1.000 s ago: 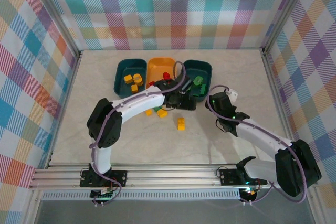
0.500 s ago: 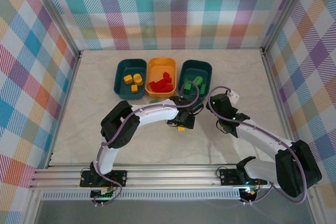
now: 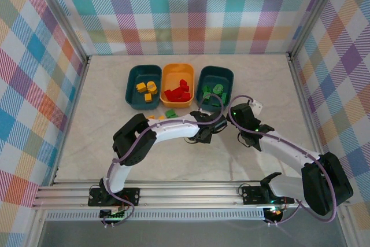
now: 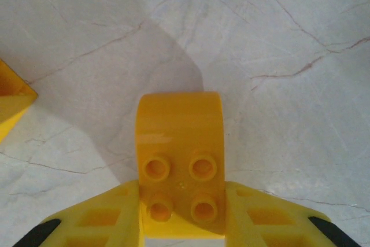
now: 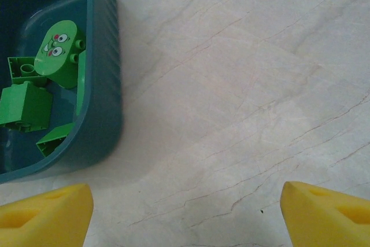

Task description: Sort the legos into containers by color

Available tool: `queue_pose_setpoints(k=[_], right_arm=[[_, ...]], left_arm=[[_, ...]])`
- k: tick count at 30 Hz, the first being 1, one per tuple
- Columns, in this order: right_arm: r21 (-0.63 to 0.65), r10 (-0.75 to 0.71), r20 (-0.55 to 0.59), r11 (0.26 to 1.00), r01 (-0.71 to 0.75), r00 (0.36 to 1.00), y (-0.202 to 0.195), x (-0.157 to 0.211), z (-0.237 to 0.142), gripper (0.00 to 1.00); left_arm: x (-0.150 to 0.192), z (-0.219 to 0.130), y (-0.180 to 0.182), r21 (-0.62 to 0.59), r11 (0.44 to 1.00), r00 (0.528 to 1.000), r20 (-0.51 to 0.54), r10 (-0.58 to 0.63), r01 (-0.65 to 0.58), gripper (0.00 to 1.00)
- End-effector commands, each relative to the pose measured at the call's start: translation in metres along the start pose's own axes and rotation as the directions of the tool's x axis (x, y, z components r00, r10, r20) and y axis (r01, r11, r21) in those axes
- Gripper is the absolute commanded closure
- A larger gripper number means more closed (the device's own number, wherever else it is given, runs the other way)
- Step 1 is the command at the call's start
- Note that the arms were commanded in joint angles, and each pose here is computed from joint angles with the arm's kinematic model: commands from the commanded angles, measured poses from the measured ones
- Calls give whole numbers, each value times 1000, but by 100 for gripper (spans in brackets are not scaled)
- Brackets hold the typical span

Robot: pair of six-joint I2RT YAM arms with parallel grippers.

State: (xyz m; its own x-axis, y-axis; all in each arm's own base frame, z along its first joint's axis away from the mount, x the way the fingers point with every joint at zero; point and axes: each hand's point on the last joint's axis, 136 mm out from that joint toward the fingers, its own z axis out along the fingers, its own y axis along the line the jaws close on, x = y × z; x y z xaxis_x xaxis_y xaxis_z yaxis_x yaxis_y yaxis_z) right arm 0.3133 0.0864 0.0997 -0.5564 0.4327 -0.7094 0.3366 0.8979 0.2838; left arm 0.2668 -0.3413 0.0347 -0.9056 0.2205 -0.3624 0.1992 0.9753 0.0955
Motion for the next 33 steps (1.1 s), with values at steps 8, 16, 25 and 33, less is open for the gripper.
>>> queue_pose_setpoints(k=[8,16,25,33], right_arm=[[-33,4,-5,999,-4,1000,7,0,3,16],[-45,-4,5,999,4,1000,9,-4,0,16],[-57,-8,1,998,8,1000,11,-4,0,17],[-73,-14,-7,997,13,1000,15,-3,0,16]], left_arm=[[-86,-76,73,20,998,983,171,-64,61,67],[-148,-39,210,-12,938,932,120,-341,345,65],[-174,17,278,-59,866,868,23,-496,497,60],[-180,30,297,-78,835,837,-8,-547,545,51]])
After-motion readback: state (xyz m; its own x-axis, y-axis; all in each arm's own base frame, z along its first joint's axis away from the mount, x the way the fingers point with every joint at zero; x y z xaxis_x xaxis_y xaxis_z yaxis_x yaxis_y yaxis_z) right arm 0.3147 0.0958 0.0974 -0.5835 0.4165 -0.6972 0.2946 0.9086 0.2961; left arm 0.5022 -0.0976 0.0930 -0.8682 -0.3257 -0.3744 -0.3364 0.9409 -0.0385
